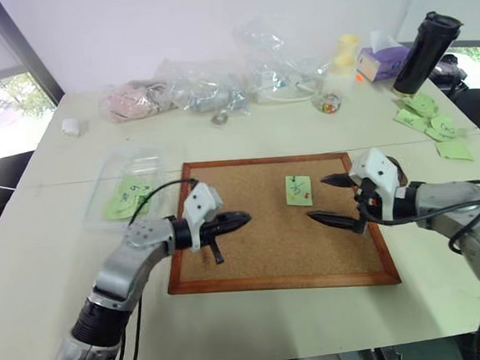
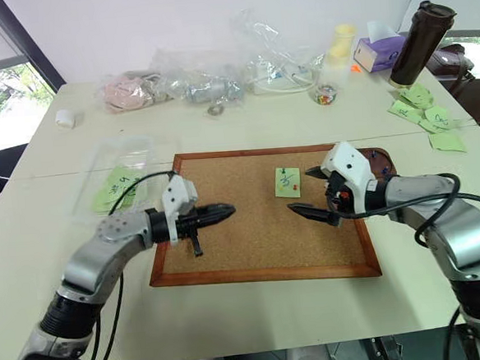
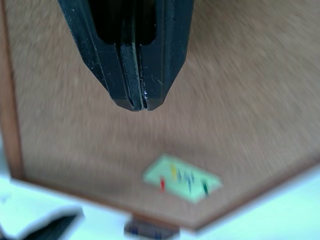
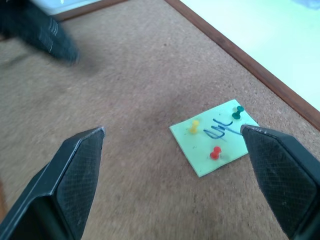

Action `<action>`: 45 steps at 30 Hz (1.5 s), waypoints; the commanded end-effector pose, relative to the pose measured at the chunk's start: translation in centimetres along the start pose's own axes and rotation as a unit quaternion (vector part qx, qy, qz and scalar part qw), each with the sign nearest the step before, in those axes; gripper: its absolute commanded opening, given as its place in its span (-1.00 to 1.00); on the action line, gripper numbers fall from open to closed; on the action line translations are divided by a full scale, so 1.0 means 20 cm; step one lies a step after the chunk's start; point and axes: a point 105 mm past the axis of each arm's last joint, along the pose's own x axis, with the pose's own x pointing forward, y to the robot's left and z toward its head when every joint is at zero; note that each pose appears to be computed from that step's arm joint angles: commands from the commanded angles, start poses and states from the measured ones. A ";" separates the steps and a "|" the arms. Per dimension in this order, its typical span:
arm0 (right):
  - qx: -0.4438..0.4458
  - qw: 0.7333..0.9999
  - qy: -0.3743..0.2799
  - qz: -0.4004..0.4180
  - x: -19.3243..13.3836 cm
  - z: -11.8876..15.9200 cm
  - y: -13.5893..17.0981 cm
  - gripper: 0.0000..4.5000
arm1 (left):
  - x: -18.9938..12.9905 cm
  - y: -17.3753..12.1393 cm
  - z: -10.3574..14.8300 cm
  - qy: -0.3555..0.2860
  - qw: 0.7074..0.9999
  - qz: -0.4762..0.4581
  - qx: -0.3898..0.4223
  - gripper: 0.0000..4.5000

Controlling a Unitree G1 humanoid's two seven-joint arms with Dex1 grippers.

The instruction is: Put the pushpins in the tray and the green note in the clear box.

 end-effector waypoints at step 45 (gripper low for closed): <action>0.033 0.994 0.036 -0.098 0.32 -0.06 -0.27 -0.98 | -0.03 0.03 -0.18 0.023 0.999 0.047 0.007 -1.00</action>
